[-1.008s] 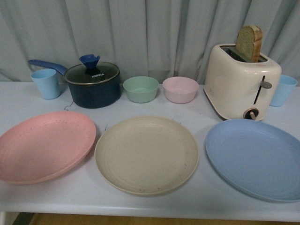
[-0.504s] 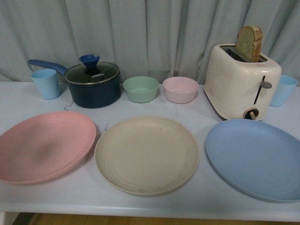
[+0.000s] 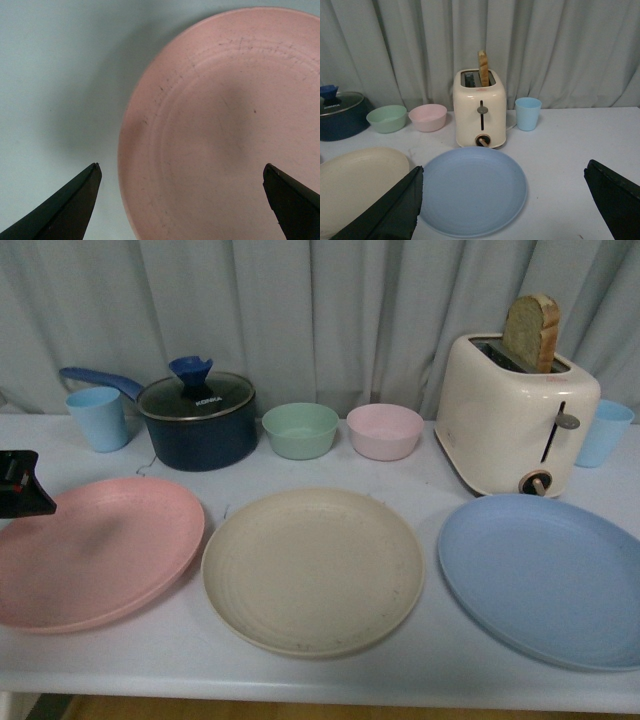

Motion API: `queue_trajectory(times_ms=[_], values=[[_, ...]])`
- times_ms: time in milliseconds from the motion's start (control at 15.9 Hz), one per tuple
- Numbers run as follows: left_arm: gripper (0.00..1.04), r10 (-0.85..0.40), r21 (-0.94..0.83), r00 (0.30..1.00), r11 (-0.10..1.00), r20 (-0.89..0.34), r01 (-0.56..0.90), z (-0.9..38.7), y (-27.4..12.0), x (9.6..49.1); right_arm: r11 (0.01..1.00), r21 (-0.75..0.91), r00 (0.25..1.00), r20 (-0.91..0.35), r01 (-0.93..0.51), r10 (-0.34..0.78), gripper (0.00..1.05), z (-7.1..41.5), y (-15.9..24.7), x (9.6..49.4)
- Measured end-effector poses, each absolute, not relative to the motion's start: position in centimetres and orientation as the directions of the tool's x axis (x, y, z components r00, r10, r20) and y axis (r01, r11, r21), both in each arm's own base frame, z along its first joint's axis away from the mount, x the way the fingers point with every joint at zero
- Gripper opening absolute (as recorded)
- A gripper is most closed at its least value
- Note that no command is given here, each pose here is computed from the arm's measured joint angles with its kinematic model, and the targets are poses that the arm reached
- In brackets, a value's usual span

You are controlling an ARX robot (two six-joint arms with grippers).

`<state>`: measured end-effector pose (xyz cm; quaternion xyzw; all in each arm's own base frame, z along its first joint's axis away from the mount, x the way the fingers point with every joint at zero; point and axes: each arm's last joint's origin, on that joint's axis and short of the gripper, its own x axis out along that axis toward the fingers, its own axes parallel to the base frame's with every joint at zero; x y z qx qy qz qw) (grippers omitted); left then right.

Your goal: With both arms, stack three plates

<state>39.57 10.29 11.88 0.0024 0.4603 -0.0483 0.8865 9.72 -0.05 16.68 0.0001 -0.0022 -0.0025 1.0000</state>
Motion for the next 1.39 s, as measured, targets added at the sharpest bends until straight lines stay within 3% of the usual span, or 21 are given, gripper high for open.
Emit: queue_trajectory(times_ms=[315,378,819,882,1071,1386], values=[[0.98,-0.059,-0.044,0.506,0.998,-0.861,0.042,8.3,13.1,40.4,1.000,0.000,1.000,0.004,0.005,-0.005,0.98,16.7,0.0,9.7],[0.94,-0.057,-0.041,0.499,0.998,-0.865,0.043,7.9,13.5,40.4,1.000,0.000,1.000,0.004,0.005,-0.005,0.98,16.7,0.0,9.7],[0.12,-0.078,-0.089,0.491,0.996,-0.868,0.001,7.1,15.0,40.4,1.000,0.000,1.000,0.004,0.005,-0.005,0.98,16.7,0.0,9.7],[0.05,-0.097,-0.119,0.502,0.993,-0.859,-0.011,7.5,15.2,40.3,1.000,0.000,1.000,0.004,0.005,-0.005,0.98,16.7,0.0,9.7],[0.03,-0.080,-0.125,0.529,0.991,-0.845,-0.049,9.9,15.4,39.9,1.000,0.000,1.000,0.004,0.005,-0.005,0.98,16.7,0.0,9.7],[0.03,0.031,-0.045,0.633,0.994,-0.773,-0.103,18.8,13.5,38.5,1.000,0.000,1.000,0.004,0.005,-0.005,0.98,16.7,0.0,9.7]])
